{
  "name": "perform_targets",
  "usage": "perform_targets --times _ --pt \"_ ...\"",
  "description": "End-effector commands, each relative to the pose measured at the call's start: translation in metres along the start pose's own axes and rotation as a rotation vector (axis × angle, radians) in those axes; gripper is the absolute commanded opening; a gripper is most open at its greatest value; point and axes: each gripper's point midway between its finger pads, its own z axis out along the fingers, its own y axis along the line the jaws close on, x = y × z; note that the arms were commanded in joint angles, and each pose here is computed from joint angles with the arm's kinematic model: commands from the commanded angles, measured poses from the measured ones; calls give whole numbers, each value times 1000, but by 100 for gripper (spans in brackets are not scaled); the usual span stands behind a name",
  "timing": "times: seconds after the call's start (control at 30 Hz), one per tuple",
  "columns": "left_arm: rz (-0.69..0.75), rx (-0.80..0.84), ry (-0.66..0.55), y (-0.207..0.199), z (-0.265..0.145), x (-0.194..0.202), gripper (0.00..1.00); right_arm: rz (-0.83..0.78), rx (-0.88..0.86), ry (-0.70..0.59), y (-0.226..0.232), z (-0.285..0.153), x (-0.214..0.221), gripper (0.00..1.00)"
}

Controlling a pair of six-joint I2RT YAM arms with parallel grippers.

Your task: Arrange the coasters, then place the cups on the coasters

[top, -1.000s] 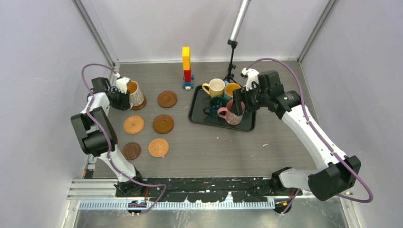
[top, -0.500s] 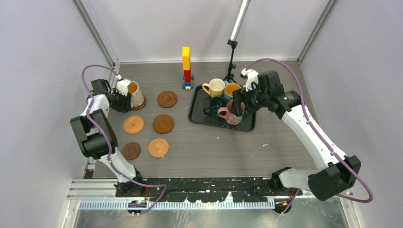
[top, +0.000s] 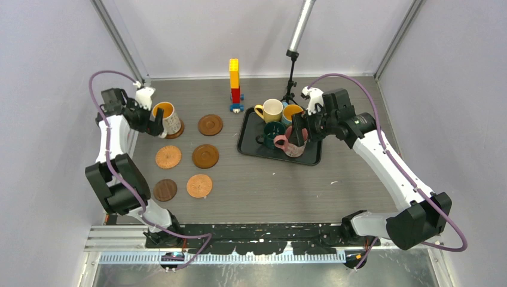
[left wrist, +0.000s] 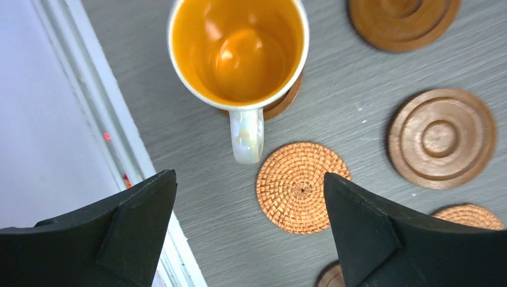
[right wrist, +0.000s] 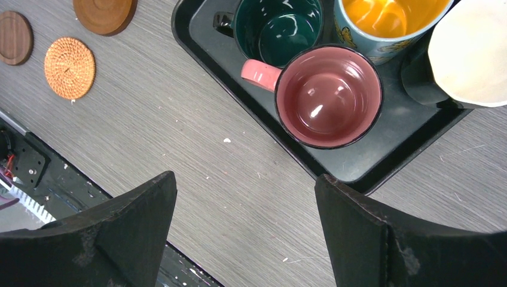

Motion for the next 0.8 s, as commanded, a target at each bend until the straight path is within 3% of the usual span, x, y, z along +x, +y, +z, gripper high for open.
perform_targets --times 0.0,0.17,0.43,0.6,0.77 --pt "32 47 -121 -27 -56 -60 96 -23 2 -59 2 -9 -25 90" --pt "155 229 -92 -108 -57 -88 96 -12 13 -48 -3 -7 -27 90" --pt "367 506 -126 -265 -19 -117 92 87 51 -3 -33 -15 -15 90" --pt "518 614 -112 -354 11 -126 87 152 88 4 -54 -21 -8 90" --pt "605 620 -87 -403 45 -132 80 228 111 7 -72 -25 -3 90"
